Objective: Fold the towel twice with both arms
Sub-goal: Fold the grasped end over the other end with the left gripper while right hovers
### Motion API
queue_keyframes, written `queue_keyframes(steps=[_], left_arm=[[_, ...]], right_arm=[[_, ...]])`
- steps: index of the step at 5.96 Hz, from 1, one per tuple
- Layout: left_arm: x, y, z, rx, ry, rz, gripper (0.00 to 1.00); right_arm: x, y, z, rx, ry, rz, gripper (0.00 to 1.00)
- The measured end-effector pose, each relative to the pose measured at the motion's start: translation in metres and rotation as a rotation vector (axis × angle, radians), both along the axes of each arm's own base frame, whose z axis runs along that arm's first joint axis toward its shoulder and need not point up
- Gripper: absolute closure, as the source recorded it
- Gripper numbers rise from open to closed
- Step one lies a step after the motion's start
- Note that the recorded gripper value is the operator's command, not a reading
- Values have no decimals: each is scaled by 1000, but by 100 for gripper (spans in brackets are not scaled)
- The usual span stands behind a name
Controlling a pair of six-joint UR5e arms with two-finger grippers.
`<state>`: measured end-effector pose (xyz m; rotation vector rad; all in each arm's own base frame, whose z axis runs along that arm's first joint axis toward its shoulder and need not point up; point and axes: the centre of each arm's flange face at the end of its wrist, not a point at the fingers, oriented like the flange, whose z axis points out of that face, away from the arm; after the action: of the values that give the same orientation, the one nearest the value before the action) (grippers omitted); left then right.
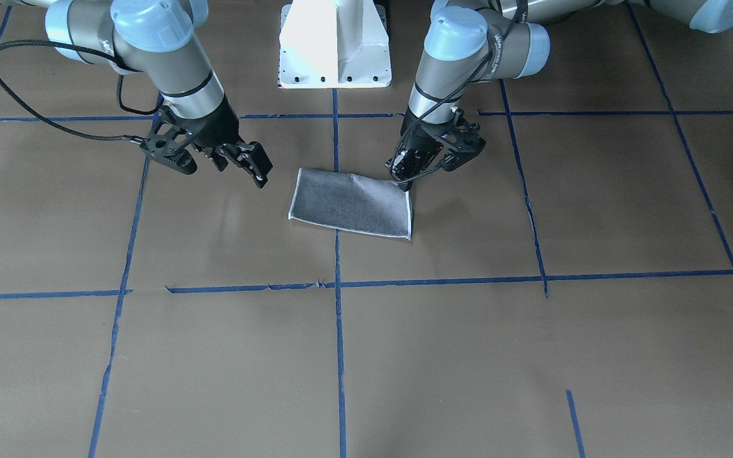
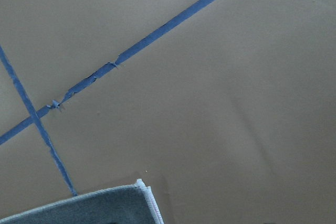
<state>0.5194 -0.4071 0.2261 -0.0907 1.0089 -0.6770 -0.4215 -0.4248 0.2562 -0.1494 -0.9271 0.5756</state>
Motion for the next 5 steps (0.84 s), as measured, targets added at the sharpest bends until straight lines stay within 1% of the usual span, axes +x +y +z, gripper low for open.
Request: queue_keyframes(steps=[2,4,5], left_arm=[[41,28,-41,48,40,50,93],[83,54,-64,106,64,55,93],[93,58,-75,125,82,47,93]], right_arm=[[19,-2,11,-7,7,7,0],[25,-4,17,-14,13,9,0],[25,-4,19,-16,15,9,0]])
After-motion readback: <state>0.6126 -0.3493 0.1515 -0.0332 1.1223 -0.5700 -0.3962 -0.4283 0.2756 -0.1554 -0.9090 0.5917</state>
